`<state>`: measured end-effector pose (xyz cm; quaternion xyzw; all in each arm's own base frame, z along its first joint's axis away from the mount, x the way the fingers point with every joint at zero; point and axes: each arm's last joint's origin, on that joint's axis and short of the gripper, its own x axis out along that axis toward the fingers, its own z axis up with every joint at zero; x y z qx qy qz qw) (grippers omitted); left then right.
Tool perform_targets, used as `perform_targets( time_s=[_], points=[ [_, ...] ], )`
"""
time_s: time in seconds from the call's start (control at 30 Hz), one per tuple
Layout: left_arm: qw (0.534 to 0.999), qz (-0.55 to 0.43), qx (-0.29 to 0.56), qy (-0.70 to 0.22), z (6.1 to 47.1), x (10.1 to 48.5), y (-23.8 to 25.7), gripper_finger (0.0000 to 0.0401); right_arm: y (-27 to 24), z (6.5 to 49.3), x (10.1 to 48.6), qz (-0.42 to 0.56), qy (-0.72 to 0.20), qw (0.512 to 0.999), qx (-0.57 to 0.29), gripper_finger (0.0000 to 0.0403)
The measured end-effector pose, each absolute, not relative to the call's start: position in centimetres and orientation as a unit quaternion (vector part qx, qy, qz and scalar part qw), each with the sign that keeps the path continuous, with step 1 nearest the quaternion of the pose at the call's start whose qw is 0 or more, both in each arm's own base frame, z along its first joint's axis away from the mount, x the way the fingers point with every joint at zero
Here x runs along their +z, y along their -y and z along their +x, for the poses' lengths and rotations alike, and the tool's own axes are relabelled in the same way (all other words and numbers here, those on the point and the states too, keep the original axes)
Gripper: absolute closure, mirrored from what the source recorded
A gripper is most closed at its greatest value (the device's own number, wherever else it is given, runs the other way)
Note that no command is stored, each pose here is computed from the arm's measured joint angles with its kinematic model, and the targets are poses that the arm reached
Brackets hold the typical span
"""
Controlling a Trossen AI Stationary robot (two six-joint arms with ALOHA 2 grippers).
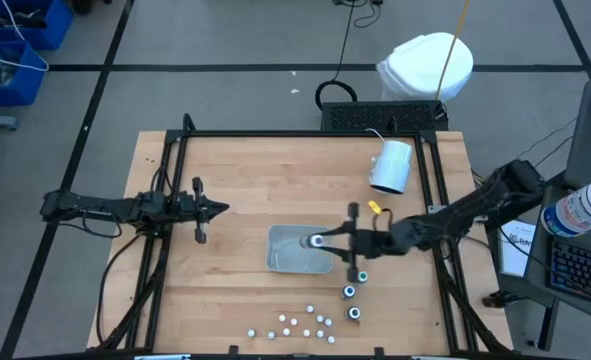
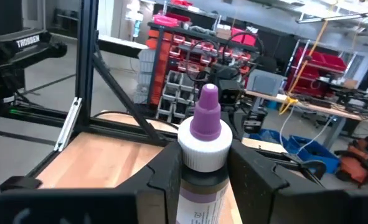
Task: Pick & Place food coloring
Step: Put the big purple food coloring bottle into the gray bin
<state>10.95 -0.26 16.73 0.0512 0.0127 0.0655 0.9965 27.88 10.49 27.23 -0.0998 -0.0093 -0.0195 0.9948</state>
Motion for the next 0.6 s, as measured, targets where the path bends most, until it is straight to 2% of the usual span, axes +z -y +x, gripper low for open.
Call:
perform_targets(
  time_s=[0.2, 0.37, 0.6],
  points=[
    [0.996, 0.053, 0.065, -0.024, 10.9, 16.5, 0.3, 0.0391, -8.9, 32.2, 26.0, -0.095, -0.019, 0.993, -0.063, 0.0296],
    [0.996, 0.053, 0.065, -0.025, 10.9, 16.5, 0.3, 0.0391, -7.5, 34.7, 24.5, -0.053, -0.029, 0.998, -0.034, 0.0296],
    [0.996, 0.054, 0.065, -0.026, 10.9, 16.5, 0.3, 0.0391, -6.7, 37.1, 22.1, -0.024, -0.056, 0.997, -0.041, 0.0296]
  ],
)
